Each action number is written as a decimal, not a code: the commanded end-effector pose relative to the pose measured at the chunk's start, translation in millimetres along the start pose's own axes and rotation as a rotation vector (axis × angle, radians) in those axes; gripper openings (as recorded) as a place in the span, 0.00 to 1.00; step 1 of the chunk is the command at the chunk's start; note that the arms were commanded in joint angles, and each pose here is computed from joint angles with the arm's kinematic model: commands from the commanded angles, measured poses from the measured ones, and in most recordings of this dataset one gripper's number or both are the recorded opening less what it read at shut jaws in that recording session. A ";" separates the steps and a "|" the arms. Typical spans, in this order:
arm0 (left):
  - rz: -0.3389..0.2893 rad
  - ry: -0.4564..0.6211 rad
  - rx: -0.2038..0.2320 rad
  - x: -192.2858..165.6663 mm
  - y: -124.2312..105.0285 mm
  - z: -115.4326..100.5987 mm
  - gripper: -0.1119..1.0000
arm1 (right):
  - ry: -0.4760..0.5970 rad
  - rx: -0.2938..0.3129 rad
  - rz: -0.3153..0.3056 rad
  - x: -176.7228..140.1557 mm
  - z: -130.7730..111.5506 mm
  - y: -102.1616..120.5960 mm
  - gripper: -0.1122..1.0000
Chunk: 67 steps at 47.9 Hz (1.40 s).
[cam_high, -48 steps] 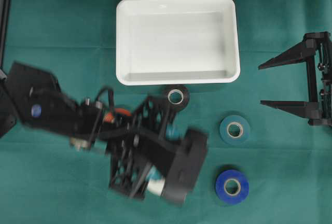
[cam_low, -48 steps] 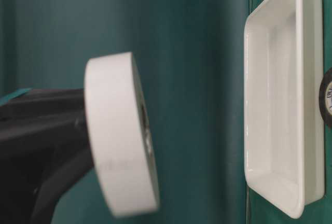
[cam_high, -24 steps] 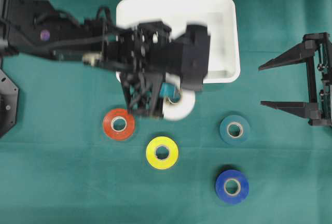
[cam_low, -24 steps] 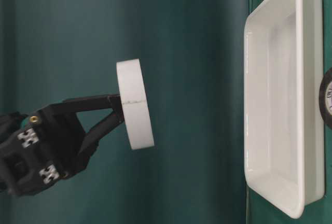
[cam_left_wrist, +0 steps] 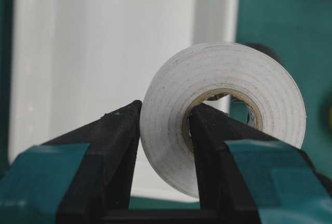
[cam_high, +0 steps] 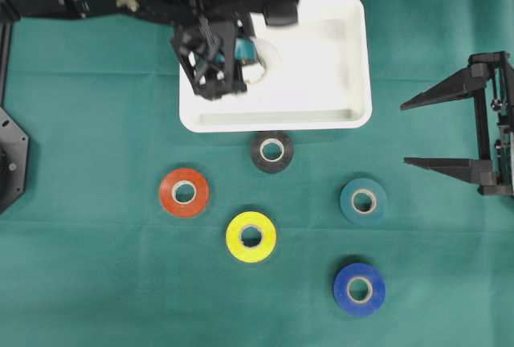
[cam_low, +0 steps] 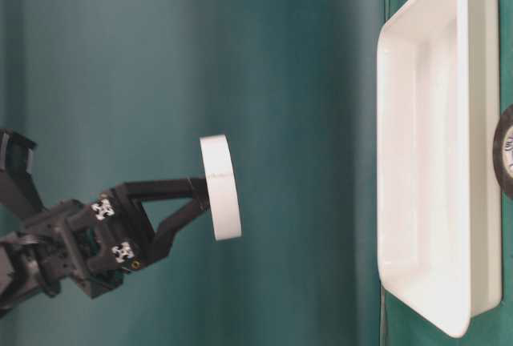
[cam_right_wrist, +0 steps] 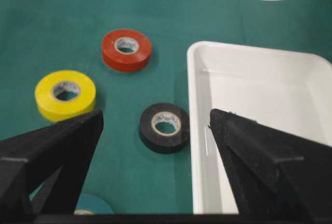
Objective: Pick up the tape from a random location and place it into the white case.
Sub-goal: 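Carry the white roll over the white tray with the left gripper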
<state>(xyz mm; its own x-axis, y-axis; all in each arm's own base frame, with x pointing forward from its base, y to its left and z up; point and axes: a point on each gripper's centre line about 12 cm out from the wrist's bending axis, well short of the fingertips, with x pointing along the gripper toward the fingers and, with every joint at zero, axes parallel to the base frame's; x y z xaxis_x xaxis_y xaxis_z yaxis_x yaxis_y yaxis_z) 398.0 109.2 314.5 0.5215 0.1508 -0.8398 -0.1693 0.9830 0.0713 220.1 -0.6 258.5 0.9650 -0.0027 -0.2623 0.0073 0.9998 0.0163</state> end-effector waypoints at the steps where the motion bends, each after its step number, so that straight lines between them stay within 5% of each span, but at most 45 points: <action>1: 0.030 -0.047 -0.035 -21.5 17.2 0.7 0.32 | -0.023 -0.003 0.000 0.3 10.5 0.2 0.92; 12: 0.061 -0.023 -0.087 -22.7 38.4 -16.1 0.32 | -0.020 -0.006 0.000 0.3 11.0 0.2 0.92; 35: 0.062 -0.024 -0.091 -22.2 39.3 -19.9 0.32 | -0.023 -0.008 0.000 1.4 16.5 0.2 0.92; 67: 0.050 -0.072 -0.053 8.3 36.3 39.2 0.32 | -0.021 -0.006 0.000 2.9 17.7 0.3 0.92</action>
<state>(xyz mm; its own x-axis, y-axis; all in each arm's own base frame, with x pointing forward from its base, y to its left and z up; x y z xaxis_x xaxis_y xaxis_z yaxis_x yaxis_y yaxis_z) 427.5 148.9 312.5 0.5355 0.1942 -0.8219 -0.2348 0.9691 0.0760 224.0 -0.7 263.8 0.9629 -0.0030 -0.2697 0.0065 0.9999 0.0118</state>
